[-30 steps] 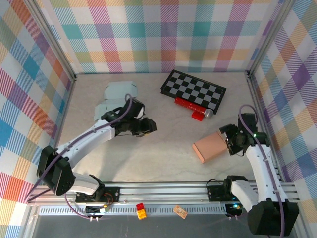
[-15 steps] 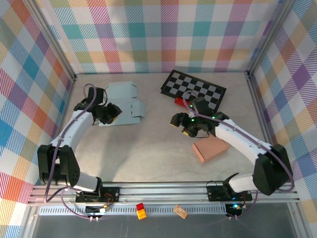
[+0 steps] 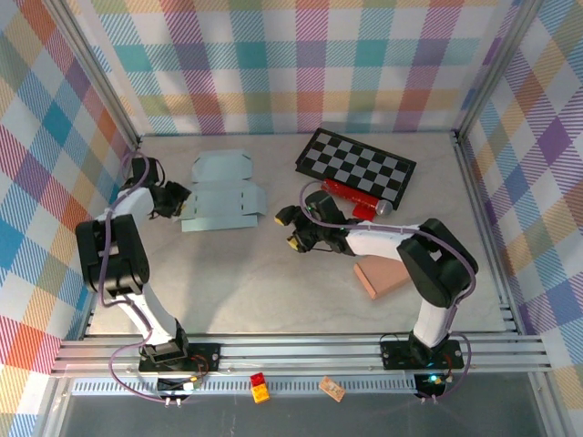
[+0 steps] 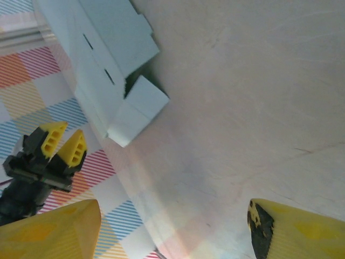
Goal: Fold the paper box
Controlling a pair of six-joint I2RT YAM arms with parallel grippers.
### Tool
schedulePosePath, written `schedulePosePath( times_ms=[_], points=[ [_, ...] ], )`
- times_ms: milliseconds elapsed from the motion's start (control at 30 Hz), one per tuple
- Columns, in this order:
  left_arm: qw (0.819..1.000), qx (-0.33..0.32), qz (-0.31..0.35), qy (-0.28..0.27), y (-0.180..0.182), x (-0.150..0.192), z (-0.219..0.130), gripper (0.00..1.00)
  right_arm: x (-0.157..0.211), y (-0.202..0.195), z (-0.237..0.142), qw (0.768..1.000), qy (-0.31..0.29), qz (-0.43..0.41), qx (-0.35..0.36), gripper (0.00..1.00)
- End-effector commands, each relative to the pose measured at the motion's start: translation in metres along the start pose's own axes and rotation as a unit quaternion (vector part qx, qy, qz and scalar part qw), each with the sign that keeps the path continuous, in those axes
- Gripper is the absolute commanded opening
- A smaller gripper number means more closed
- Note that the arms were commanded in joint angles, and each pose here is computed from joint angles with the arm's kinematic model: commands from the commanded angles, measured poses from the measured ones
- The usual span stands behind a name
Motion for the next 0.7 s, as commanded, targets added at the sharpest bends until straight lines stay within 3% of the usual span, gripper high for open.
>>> schedulePosePath(
  times_ms=[0,167,667],
  points=[
    [0.999,0.049,0.004,-0.003,-0.012,-0.019,0.024,0.30,0.003,0.021,0.004,0.999,0.001,0.027,-0.045,0.73],
    [0.999,0.035,-0.007,0.039,0.003,-0.005,0.048,0.28,0.003,0.015,0.003,0.999,-0.006,0.030,-0.030,0.74],
    [0.992,0.040,-0.037,0.117,0.008,0.116,0.019,0.26,-0.022,-0.009,-0.002,0.998,-0.046,0.009,-0.041,0.73]
  ],
)
Point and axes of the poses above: each hand's point on the last joint's axis, 136 mm out from that joint toward the fingers, its own z axis out along the fingers, its own y axis along the line the jaws close on, x = y × z, the point moved 9 cm from there along -z, back along the fingers, and after that the axes turned 12 degrees about z, right-handed, at the moved point
